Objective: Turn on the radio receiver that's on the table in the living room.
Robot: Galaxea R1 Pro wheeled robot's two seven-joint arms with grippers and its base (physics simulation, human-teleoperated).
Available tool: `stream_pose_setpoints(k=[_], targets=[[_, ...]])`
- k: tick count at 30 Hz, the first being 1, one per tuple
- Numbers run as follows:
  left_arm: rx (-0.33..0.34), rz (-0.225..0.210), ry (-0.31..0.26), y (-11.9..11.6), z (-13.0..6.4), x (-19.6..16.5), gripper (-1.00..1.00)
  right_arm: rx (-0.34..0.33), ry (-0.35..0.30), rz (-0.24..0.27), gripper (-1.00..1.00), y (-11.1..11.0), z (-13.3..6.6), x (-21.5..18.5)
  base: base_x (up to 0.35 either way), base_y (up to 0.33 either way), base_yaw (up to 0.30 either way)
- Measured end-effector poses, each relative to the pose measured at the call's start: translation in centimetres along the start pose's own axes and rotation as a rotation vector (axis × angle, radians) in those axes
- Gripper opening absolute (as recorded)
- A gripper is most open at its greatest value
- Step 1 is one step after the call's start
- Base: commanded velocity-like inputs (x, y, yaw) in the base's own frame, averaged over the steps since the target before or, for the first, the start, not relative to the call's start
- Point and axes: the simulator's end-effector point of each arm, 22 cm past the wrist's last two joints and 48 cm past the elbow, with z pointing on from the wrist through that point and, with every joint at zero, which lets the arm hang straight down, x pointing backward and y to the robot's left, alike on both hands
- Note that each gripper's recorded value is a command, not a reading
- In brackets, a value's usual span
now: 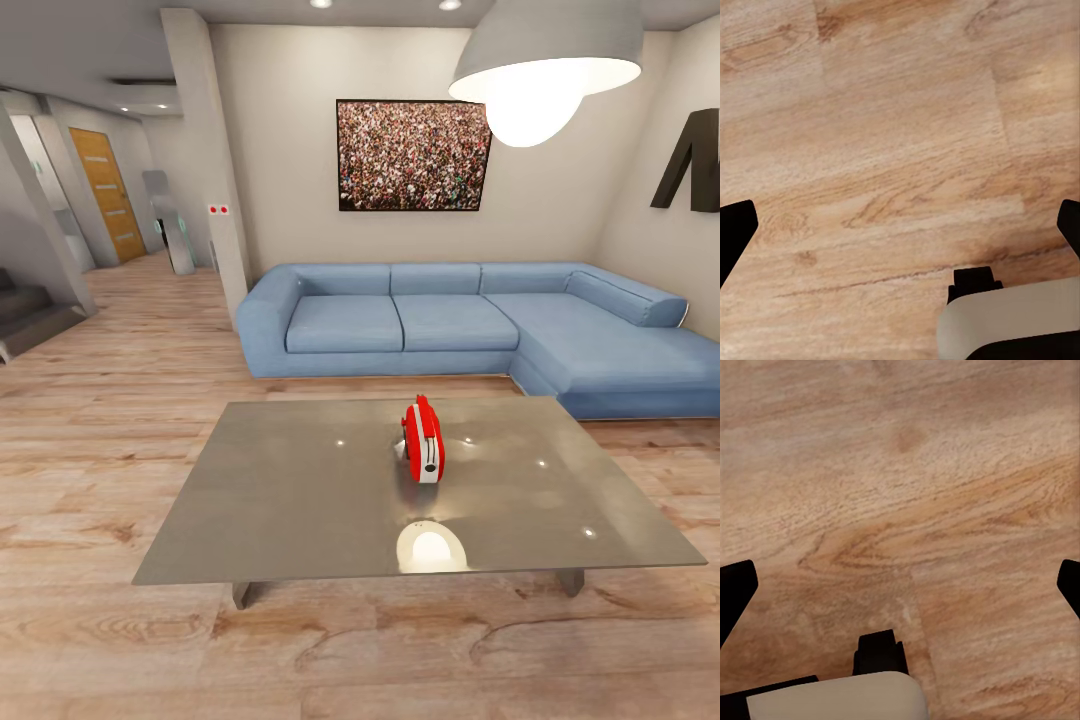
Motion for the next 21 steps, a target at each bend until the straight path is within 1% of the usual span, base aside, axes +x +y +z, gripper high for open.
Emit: stream_pose_setpoints(k=[21], targets=[[0.000, 0.000, 0.000, 0.00, 0.00, 0.00, 1.00, 0.001, 0.000, 0.000, 1.00, -0.02, 0.00, 0.00, 0.000, 0.000, 0.000]])
